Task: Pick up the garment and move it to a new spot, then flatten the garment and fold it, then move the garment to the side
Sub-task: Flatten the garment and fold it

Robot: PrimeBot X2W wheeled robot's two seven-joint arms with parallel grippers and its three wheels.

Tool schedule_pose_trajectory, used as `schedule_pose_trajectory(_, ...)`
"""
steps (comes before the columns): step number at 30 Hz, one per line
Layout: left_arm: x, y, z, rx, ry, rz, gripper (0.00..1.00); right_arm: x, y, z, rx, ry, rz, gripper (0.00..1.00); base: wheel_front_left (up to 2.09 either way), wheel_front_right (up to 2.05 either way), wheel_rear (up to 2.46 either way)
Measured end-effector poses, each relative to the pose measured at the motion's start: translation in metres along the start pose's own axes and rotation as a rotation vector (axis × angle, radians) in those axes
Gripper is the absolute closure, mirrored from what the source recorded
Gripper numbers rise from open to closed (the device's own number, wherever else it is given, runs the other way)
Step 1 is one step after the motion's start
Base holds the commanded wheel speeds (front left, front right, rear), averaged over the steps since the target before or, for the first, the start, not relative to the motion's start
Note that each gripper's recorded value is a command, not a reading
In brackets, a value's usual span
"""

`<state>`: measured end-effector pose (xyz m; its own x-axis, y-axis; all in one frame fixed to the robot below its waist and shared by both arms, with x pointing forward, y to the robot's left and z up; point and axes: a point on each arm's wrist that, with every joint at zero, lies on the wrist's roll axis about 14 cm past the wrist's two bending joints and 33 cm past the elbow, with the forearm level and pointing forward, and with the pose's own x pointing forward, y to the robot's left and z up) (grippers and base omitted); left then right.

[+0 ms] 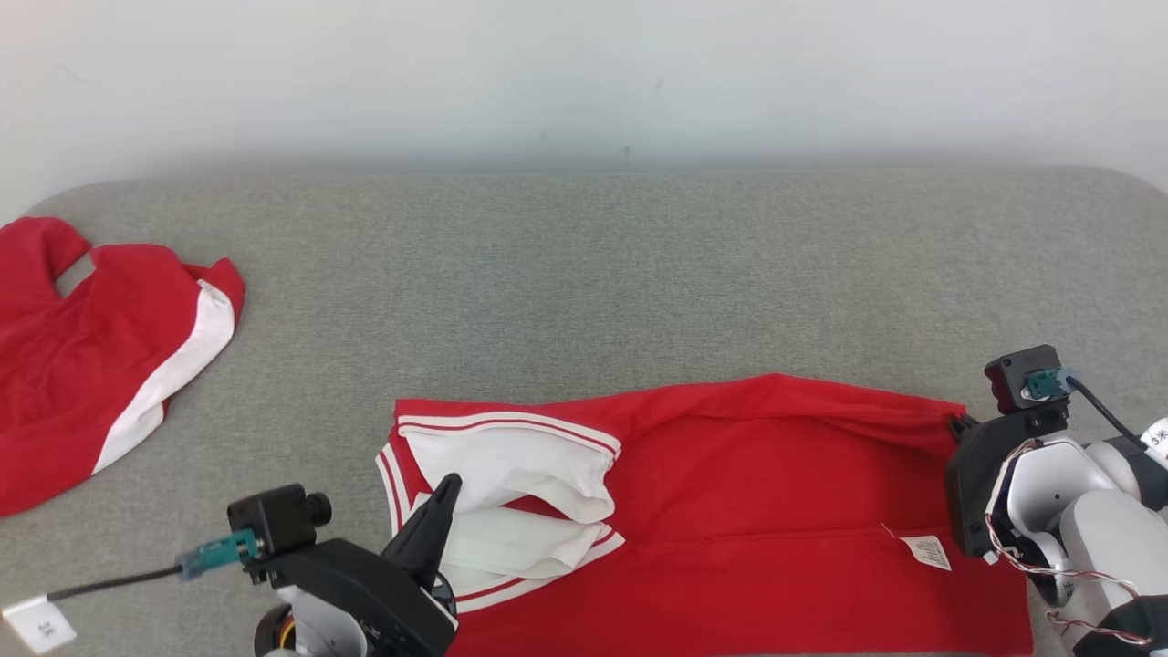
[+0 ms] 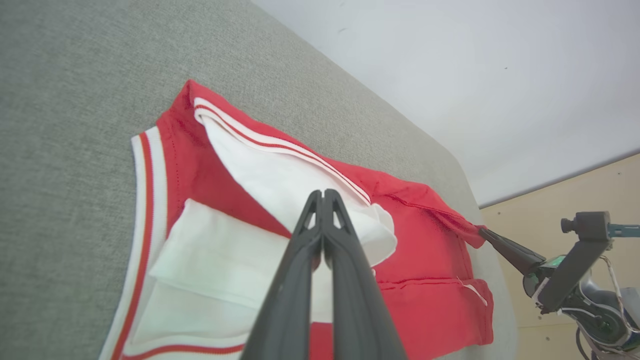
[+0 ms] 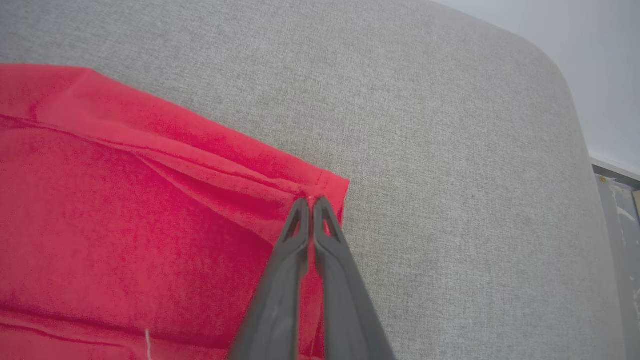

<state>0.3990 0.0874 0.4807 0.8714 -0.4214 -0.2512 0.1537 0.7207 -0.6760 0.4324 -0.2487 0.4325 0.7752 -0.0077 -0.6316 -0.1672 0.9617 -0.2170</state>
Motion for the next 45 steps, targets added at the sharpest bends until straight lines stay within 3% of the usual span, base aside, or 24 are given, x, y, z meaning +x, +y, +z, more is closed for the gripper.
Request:
schedule_pose_trajectory(17, -0.036, 0.029, 0.002, -0.136, -0.113, 0.122, 1.0, -0.012, -0.005, -0.005, 0.05, -0.014, -0.014, 1.0, 0.0, 0.0, 0.0)
schedule_pose_trajectory(26, -0.04, 0.023, -0.006, -0.127, -0.095, 0.115, 1.0, -0.022, 0.003, -0.024, 0.068, 0.027, -0.001, 1.0, 0.0, 0.0, 0.0)
schedule_pose_trajectory(33, -0.046, 0.04, -0.019, -0.107, -0.056, 0.186, 1.0, -0.025, 0.005, -0.037, 0.078, 0.06, 0.001, 1.0, 0.0, 0.0, 0.0)
schedule_pose_trajectory(34, -0.048, 0.042, -0.022, -0.088, -0.05, 0.192, 1.0, -0.026, 0.003, -0.037, 0.087, 0.046, -0.005, 0.62, 0.0, 0.0, 0.0)
schedule_pose_trajectory(35, -0.049, 0.044, -0.024, -0.076, -0.047, 0.198, 1.0, -0.026, 0.001, -0.035, 0.092, 0.038, -0.012, 0.0, 0.0, 0.0, 0.0)
schedule_pose_trajectory(36, -0.051, 0.045, -0.024, -0.057, -0.053, 0.202, 0.78, -0.027, -0.001, -0.034, 0.101, 0.031, -0.018, 0.0, 0.0, 0.0, 0.0)
schedule_pose_trajectory(37, -0.052, 0.047, -0.024, -0.044, -0.056, 0.208, 0.0, -0.027, -0.001, -0.033, 0.112, 0.023, -0.021, 0.0, 0.0, 0.0, 0.0)
schedule_pose_trajectory(45, -0.062, 0.051, 0.004, 0.082, -0.244, 0.237, 0.0, -0.036, 0.0, -0.036, 0.217, 0.003, -0.033, 0.0, 0.0, 0.0, 0.0)
